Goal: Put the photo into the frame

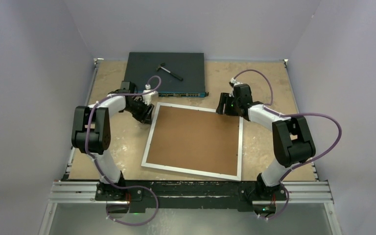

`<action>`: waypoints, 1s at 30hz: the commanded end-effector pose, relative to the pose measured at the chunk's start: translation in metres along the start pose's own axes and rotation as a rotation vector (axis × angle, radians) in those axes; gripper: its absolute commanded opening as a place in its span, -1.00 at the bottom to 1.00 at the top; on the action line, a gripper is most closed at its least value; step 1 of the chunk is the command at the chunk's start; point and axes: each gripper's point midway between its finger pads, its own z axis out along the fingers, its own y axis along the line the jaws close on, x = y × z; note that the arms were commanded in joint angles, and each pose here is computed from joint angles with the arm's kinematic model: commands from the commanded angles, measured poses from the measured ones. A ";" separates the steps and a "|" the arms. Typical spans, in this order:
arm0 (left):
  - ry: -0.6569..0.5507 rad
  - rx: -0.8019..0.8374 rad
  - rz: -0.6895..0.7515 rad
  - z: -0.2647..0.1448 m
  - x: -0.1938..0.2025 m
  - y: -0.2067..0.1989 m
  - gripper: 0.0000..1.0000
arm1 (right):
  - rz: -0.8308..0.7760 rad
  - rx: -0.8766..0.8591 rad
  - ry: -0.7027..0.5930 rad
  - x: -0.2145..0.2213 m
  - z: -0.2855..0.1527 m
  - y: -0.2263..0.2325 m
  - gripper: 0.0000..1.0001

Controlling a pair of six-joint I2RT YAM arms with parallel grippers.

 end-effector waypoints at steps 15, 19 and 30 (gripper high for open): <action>0.032 0.026 0.205 -0.091 0.010 -0.022 0.23 | -0.480 -0.157 0.045 -0.036 0.017 0.057 0.43; 0.036 0.059 0.195 -0.096 0.023 -0.029 0.23 | -0.571 -0.225 0.119 -0.015 0.026 0.069 0.35; 0.148 0.116 0.265 -0.099 0.063 -0.045 0.22 | -0.580 -0.131 0.153 -0.006 0.045 0.057 -0.34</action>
